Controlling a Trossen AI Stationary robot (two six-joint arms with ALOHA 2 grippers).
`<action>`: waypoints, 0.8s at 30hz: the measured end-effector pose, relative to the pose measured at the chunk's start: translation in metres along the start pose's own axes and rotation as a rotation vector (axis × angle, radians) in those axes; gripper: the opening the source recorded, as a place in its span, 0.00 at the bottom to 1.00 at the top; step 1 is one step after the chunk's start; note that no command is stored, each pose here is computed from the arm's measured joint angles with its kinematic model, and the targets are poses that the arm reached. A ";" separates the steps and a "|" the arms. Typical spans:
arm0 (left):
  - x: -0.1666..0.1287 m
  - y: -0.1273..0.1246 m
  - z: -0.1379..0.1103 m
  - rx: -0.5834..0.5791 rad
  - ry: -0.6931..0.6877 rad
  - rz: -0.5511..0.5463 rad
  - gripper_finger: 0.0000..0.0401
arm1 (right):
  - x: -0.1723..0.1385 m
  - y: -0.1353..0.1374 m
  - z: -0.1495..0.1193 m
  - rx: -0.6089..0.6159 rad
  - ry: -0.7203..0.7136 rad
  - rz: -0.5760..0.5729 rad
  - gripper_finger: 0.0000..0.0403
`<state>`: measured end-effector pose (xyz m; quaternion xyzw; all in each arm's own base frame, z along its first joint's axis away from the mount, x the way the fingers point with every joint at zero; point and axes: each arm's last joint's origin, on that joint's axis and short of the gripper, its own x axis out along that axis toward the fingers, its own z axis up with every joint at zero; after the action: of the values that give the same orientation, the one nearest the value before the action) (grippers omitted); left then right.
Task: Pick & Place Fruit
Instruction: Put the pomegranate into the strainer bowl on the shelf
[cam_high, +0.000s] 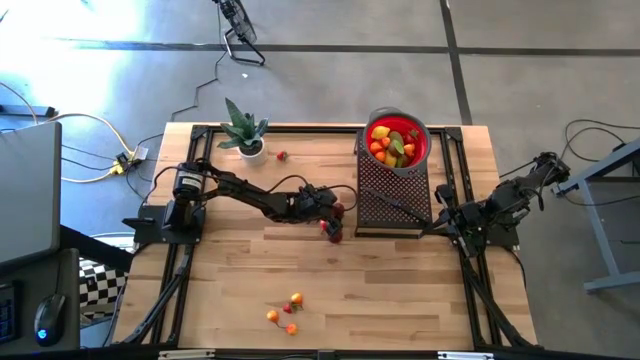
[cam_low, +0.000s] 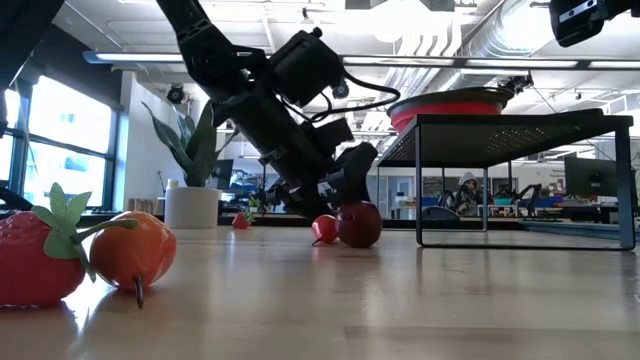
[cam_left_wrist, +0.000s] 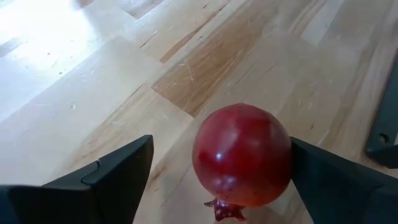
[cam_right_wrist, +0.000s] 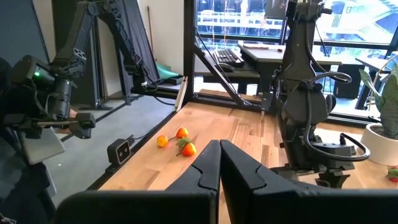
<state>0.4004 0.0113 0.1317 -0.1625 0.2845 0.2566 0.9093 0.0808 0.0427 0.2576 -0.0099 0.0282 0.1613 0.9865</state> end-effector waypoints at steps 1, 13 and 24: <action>0.000 0.000 0.000 0.000 0.000 0.000 0.85 | 0.000 0.000 0.000 0.000 0.000 0.000 0.01; 0.000 0.000 0.000 -0.007 -0.001 0.000 0.70 | 0.000 0.000 0.000 0.000 0.000 0.000 0.01; 0.000 0.000 0.000 -0.007 -0.001 0.000 0.61 | 0.000 0.000 0.000 0.000 0.000 0.000 0.01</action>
<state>0.4004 0.0112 0.1321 -0.1658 0.2831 0.2575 0.9089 0.0808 0.0428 0.2576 -0.0099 0.0281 0.1615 0.9864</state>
